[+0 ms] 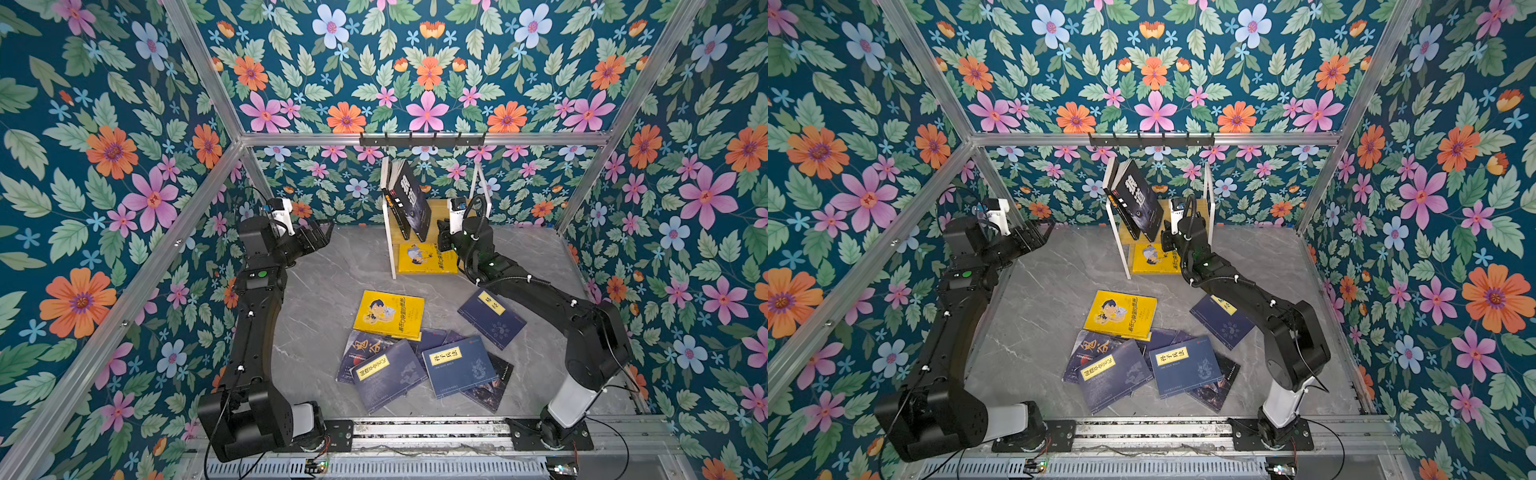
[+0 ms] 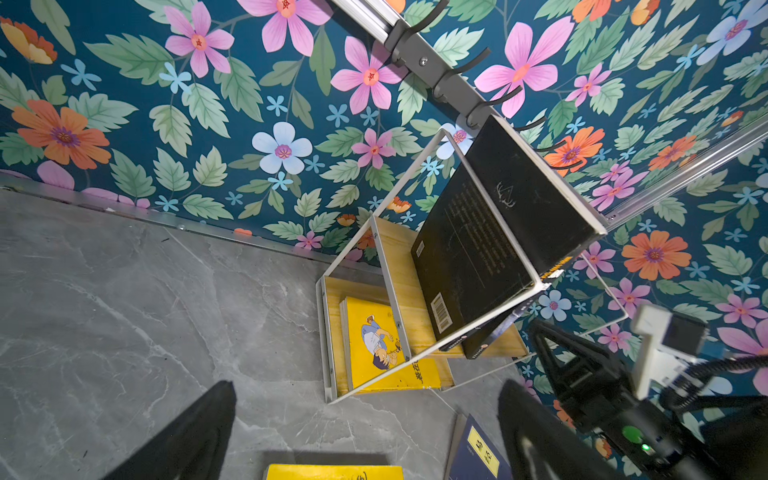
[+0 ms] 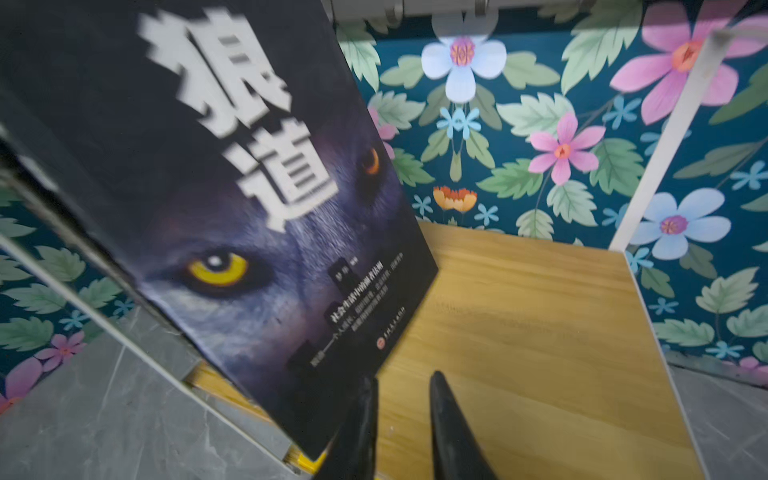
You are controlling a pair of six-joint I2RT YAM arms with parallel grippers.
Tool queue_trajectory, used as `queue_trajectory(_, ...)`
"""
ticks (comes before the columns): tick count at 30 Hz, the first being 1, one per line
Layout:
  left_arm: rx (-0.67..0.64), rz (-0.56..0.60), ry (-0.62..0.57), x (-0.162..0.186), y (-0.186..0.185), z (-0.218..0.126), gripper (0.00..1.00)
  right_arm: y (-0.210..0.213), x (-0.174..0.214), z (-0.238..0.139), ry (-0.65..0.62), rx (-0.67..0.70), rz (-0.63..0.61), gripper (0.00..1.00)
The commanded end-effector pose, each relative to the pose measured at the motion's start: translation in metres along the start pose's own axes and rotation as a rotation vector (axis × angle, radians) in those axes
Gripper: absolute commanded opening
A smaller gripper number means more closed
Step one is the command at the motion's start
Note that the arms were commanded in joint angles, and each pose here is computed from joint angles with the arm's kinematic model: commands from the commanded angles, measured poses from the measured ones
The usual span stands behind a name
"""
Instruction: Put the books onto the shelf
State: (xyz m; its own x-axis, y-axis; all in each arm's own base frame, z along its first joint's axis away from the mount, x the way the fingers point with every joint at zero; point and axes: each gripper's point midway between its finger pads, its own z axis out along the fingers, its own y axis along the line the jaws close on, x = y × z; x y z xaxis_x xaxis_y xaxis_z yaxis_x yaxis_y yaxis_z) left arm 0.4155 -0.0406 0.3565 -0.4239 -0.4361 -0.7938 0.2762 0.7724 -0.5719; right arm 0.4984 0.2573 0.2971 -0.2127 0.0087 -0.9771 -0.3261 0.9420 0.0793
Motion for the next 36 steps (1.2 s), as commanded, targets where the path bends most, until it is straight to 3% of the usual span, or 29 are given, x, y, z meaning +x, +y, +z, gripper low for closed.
queue_trajectory(1, 0.009, 0.036, -0.026, -0.007, -0.003, -0.001, 1.00, -0.011, 0.010, 0.009, 0.059, 0.046, 0.036, 0.09)
queue_trajectory(17, 0.011, 0.094, -0.005, -0.003, -0.003, 0.001, 1.00, -0.004, 0.041, 0.063, 0.186, -0.029, 0.101, 0.04)
queue_trajectory(28, -0.006, 0.298, 0.096, 0.017, -0.002, 0.000, 1.00, 0.004, 0.044, 0.083, 0.208, -0.079, 0.133, 0.04)
queue_trajectory(36, 0.001, 0.355, 0.131, 0.031, -0.005, -0.006, 1.00, 0.017, 0.046, 0.094, 0.225, -0.140, 0.148, 0.03)
